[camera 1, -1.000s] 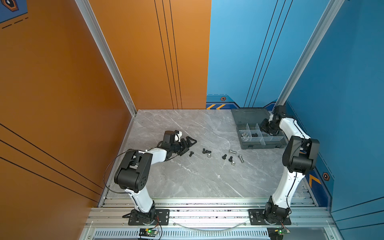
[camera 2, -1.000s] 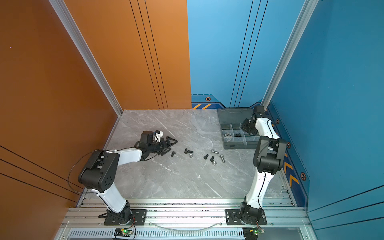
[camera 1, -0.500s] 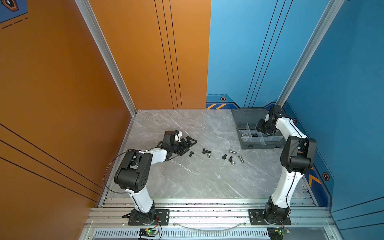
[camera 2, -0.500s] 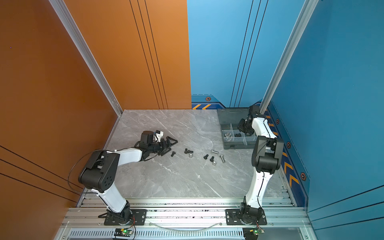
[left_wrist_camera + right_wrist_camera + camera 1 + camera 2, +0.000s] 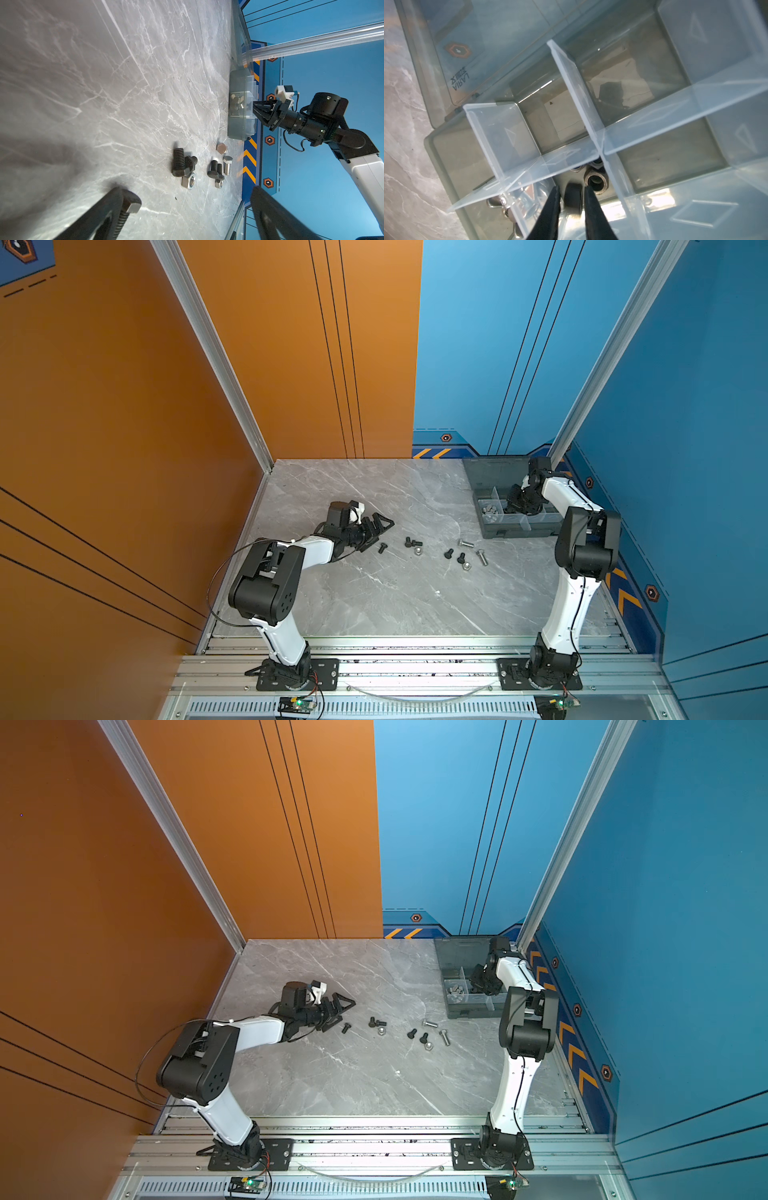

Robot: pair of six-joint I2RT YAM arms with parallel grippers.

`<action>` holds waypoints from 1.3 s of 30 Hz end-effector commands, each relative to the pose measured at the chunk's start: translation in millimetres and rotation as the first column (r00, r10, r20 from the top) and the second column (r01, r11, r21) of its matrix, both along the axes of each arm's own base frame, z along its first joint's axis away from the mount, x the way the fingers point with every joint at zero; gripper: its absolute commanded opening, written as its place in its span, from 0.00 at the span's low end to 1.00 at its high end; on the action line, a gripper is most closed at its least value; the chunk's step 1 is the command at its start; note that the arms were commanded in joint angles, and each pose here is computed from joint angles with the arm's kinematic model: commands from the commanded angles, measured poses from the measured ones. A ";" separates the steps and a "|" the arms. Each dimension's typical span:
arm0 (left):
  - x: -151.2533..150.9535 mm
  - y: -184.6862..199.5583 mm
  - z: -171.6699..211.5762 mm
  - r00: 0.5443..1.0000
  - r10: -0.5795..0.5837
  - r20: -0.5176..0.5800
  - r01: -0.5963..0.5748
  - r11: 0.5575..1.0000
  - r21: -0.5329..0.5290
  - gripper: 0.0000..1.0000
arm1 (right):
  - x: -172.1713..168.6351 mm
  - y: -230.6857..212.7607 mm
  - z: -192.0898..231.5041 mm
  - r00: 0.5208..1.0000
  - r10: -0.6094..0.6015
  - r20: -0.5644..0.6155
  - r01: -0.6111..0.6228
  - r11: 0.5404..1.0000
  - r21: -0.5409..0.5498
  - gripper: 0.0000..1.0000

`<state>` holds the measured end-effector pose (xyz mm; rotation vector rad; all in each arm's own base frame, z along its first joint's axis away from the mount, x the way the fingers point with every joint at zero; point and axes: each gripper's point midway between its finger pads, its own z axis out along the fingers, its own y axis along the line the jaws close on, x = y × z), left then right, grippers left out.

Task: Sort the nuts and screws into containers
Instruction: 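Open the right gripper to drop the nut into a compartment, then move the open right gripper back over the pile of parts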

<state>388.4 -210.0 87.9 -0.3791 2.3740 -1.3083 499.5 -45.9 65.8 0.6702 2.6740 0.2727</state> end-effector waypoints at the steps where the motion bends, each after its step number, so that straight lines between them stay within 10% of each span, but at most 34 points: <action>1: 4.8 -2.7 11.7 0.999 -0.005 0.038 0.006 1.000 -0.001 0.98 | -4.2 -2.6 9.8 1.000 0.001 -0.010 -0.001 0.999 -0.035 0.32; 20: 6.9 -5.4 11.5 0.999 -0.008 0.035 0.008 1.000 -0.004 0.98 | -63.1 61.8 93.0 0.982 0.158 0.106 -0.164 0.985 0.049 0.39; 39: 9.1 -6.5 13.2 0.999 -0.015 0.032 0.016 1.000 -0.017 0.98 | -189.2 171.9 -3.7 0.939 0.291 -0.181 -0.289 0.957 0.035 0.44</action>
